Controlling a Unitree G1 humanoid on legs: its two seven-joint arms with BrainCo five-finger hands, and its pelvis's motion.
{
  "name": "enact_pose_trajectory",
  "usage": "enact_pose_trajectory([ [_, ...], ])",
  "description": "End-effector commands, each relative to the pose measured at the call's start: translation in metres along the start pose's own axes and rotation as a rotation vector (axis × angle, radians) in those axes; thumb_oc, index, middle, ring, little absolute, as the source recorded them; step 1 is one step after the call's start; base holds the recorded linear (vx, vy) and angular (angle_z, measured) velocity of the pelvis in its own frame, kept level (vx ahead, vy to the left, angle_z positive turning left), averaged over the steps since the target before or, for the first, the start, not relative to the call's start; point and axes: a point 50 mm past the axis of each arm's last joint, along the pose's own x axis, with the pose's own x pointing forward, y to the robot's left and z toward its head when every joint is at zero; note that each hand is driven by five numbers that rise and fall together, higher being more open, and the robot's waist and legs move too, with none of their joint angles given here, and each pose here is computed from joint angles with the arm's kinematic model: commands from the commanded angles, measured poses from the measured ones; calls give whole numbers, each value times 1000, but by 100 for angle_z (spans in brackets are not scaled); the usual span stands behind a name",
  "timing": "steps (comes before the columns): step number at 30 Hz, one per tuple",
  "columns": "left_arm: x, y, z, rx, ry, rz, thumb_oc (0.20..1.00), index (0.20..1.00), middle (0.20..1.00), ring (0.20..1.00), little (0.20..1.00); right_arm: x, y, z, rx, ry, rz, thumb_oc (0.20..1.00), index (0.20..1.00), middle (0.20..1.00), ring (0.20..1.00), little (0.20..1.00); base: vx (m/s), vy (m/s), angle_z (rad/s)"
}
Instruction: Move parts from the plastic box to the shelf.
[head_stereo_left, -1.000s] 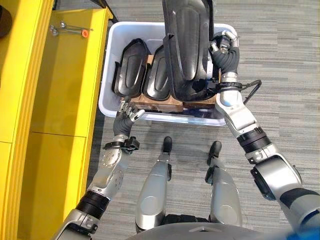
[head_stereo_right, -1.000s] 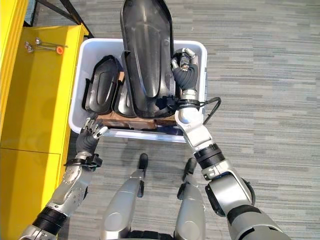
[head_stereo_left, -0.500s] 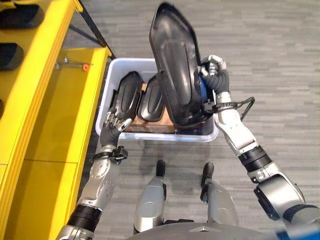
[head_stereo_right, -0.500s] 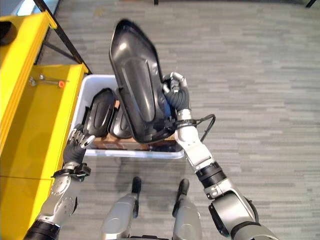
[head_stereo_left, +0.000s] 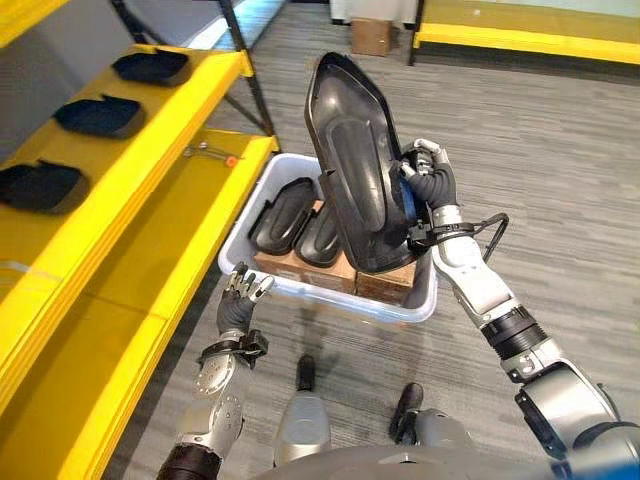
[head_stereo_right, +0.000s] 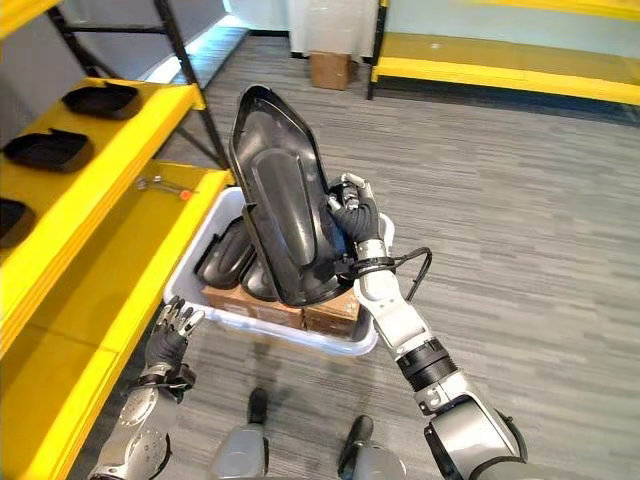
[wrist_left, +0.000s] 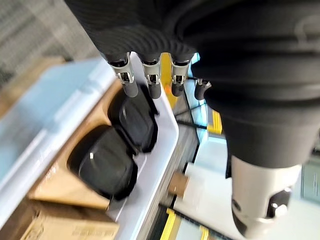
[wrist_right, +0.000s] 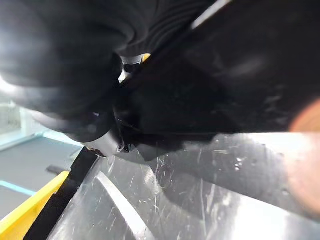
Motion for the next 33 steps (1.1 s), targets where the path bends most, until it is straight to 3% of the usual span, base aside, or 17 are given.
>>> enact_pose_trajectory([
  [1,3,1,26,43,-109,-40,1000,1000,1000,1000,1000,12,3,26,178,-97,-53,200,200,200,200,200,-6,194,68],
  [12,5,6,35,89,-142,-45,1000,1000,1000,1000,1000,-4,-6,4,225,4,-37,200,200,200,200,200,51,276,42],
  [23,3,24,47,123,-185,14,1000,1000,1000,1000,1000,20,5,31,232,-80,-20,200,200,200,200,200,41,219,22],
  [33,20,-7,58,182,-218,-115,1000,1000,1000,1000,1000,14,4,25,275,-63,-3,200,200,200,200,200,117,184,82],
])
